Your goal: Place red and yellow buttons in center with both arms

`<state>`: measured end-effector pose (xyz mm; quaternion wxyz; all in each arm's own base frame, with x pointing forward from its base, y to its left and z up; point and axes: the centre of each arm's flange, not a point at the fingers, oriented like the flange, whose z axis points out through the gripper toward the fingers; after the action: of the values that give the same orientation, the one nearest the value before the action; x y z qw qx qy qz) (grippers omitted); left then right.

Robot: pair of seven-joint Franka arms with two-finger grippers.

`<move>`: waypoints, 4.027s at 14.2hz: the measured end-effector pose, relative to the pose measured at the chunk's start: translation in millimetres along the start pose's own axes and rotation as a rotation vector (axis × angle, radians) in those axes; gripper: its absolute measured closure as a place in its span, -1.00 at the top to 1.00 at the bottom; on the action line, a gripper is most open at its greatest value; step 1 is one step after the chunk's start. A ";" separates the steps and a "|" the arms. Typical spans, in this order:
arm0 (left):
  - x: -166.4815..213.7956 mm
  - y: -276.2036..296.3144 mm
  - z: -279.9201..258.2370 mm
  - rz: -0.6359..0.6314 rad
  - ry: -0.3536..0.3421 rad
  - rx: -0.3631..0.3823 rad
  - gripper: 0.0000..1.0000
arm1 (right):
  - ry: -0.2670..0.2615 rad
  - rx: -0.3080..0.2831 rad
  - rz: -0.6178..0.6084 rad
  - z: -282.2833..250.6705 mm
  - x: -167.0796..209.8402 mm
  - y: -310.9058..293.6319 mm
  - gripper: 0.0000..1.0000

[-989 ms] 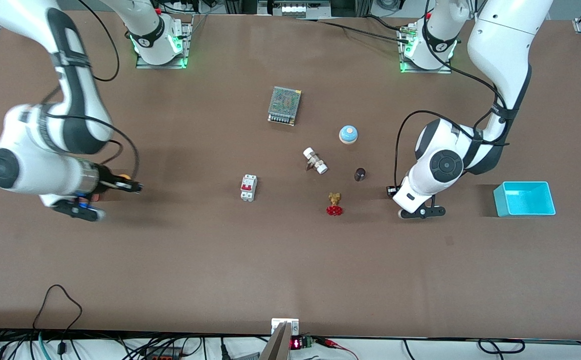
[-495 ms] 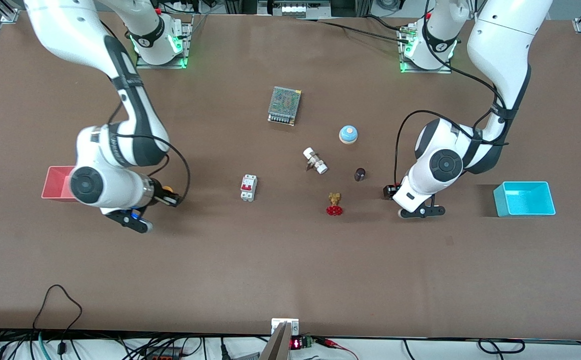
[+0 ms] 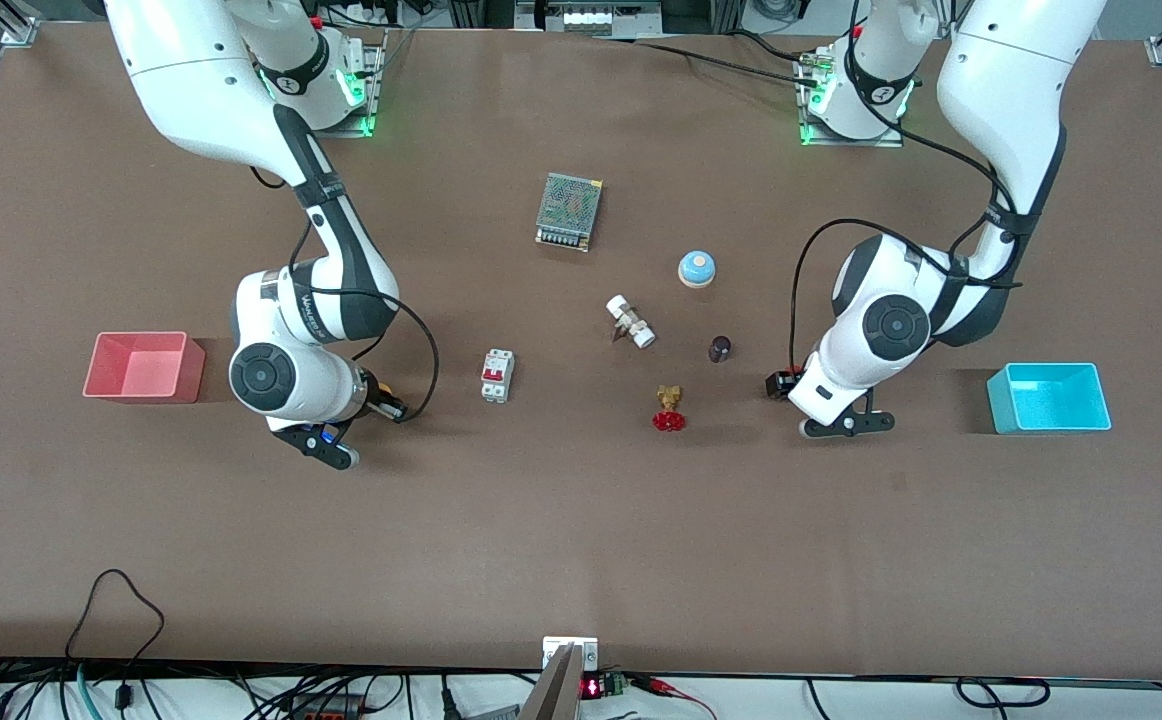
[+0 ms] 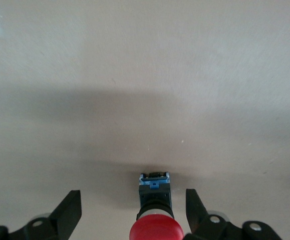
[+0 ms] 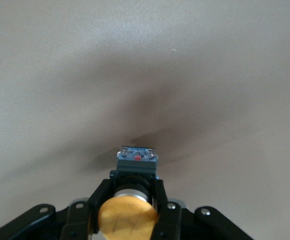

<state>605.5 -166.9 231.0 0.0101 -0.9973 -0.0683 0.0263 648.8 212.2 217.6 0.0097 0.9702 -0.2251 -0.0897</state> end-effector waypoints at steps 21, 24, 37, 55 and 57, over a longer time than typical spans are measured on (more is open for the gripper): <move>-7.8 -101.6 -329.9 0.236 -0.084 0.090 1.00 | 0.100 0.133 -0.163 -279.7 0.9 103.0 1.00; -10.8 -112.1 -322.9 0.260 -0.143 0.095 1.00 | 0.118 0.125 -0.215 -299.3 31.0 159.5 1.00; 24.5 -125.4 -355.2 0.234 0.009 0.023 1.00 | 0.123 -0.004 -0.376 -349.8 21.1 271.6 1.00; -36.5 -123.1 -356.0 0.229 0.120 -0.038 1.00 | 0.159 0.014 -0.366 -353.4 -28.2 306.7 1.00; -36.7 -123.1 -355.7 0.229 0.117 -0.038 1.00 | 0.169 0.018 -0.366 -358.6 -32.4 308.8 1.00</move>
<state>571.6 -55.9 591.0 -0.0076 -0.9984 0.0462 -0.0324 549.9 -58.8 594.1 0.0034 0.9990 -0.0443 -0.0064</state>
